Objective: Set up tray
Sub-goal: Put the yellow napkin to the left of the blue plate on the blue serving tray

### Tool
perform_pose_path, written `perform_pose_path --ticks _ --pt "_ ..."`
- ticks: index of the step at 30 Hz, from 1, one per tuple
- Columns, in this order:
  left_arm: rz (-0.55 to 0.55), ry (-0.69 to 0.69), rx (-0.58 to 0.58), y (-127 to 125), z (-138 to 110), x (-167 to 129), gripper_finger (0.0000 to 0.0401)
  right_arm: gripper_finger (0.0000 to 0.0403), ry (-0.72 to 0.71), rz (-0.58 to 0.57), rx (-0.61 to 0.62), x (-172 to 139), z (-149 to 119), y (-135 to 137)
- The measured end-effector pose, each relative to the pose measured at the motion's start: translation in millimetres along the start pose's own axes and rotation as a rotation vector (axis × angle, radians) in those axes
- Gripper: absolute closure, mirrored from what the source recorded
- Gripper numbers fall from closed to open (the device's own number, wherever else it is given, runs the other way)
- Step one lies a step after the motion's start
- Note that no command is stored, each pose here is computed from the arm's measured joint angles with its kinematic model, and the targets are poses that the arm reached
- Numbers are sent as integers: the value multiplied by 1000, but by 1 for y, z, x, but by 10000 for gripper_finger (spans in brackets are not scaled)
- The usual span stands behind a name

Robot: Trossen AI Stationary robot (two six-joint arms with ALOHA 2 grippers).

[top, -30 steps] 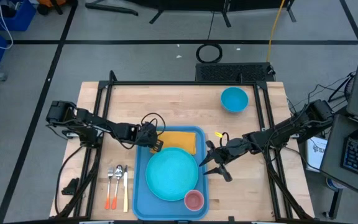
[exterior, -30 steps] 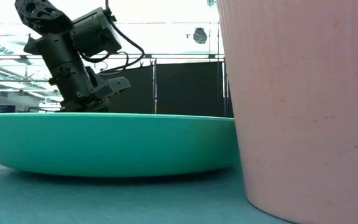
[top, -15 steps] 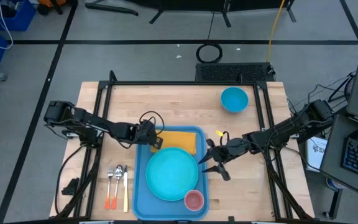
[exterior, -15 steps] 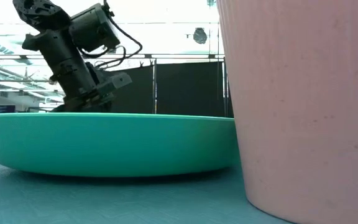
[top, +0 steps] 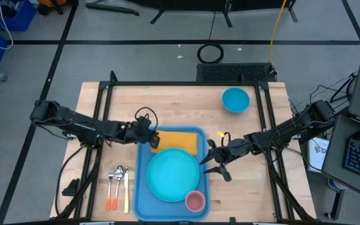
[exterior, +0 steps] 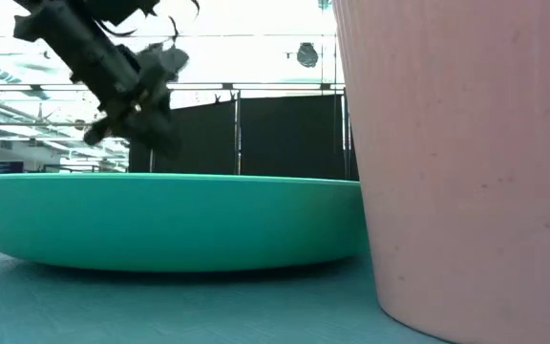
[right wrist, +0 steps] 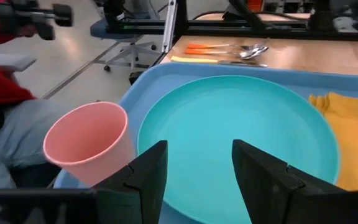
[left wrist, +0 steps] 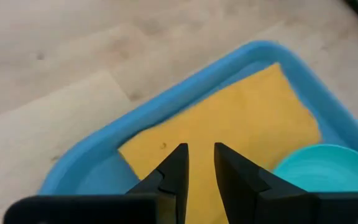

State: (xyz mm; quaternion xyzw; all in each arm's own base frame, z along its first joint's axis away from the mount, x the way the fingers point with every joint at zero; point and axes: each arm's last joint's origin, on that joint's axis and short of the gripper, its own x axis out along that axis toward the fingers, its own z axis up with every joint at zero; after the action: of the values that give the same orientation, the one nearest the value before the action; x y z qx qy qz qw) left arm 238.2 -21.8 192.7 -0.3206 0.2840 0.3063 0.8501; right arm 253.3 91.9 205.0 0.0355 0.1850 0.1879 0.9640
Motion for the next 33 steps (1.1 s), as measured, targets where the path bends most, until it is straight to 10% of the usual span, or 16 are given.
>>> perform_pose_path --ticks 7,16,33 --pt "-154 -104 55 -15 4 -27 323 245 6 -128 78 -1 -1 -13" --pt "-178 -107 215 -17 3 -32 323 393 117 -101 175 -6 -9 -41" --pt "-137 -65 302 -4 15 -22 396 403 223 -162 268 -20 -25 -97"
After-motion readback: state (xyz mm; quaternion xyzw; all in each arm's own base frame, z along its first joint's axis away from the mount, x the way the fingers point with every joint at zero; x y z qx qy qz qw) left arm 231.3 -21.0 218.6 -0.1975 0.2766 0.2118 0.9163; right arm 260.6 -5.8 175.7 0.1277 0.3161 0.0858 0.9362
